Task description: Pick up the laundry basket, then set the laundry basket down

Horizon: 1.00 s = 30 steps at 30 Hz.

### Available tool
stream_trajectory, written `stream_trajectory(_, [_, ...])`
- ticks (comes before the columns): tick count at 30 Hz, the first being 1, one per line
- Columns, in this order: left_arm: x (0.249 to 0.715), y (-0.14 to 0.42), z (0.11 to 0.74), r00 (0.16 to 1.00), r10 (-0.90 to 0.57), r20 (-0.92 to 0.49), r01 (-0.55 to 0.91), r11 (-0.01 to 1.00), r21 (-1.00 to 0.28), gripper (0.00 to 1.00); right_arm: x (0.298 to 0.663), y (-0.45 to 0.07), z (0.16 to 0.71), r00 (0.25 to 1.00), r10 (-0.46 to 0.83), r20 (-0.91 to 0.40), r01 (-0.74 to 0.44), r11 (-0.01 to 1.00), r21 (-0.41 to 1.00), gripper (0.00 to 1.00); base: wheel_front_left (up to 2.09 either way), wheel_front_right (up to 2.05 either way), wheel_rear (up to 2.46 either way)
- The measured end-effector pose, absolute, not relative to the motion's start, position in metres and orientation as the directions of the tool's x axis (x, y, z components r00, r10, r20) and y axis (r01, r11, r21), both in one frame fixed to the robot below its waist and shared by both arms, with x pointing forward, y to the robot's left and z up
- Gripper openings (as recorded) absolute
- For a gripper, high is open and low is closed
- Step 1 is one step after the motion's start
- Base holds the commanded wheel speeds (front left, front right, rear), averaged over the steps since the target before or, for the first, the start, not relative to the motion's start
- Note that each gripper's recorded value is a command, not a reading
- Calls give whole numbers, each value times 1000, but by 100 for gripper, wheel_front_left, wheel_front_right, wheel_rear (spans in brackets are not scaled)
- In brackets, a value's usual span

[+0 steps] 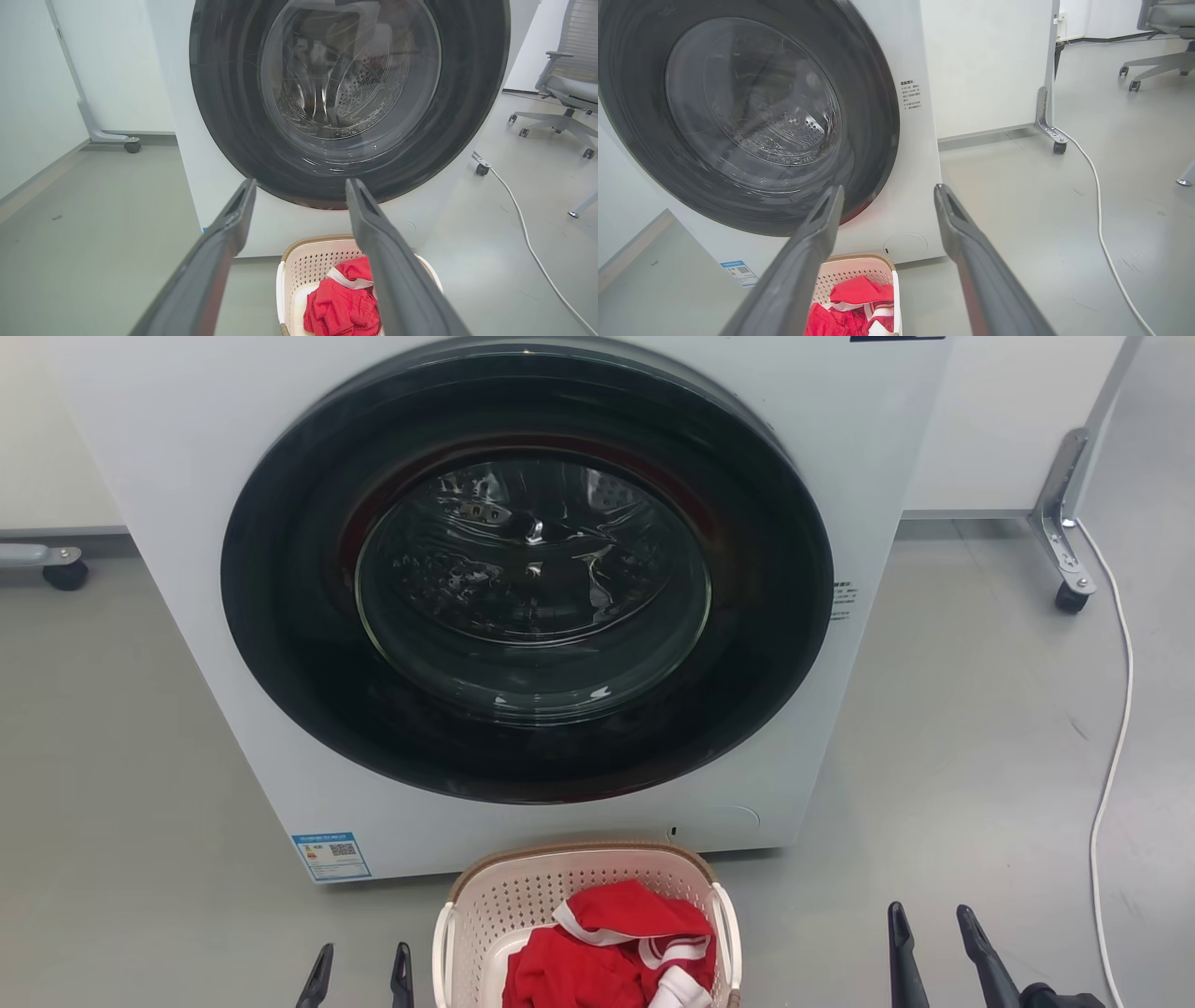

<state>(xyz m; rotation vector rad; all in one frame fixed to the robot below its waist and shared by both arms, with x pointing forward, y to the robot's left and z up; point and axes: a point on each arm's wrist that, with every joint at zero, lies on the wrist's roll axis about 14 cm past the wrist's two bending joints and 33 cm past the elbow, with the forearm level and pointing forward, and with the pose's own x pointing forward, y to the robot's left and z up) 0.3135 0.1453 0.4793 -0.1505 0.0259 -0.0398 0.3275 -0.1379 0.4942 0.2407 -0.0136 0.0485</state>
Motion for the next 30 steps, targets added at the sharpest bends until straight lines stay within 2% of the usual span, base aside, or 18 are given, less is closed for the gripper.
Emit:
stream_trajectory(21, [316, 145, 492, 999, -36, 20, 39, 990, -132, 100, 328, -138, 515, 996, 33, 87, -51, 976, 214, 100, 0, 0, 0])
stream_trajectory(22, [316, 145, 490, 999, -36, 13, 38, 990, -133, 0, 328, -137, 512, 996, 33, 80, -50, 975, 215, 0, 0, 0, 0])
stream_trajectory(30, [311, 146, 470, 998, -34, -58, 25, 988, -150, 0, 320, -139, 485, 999, 28, -17, -23, 972, 232, 0, 0, 0, 0])
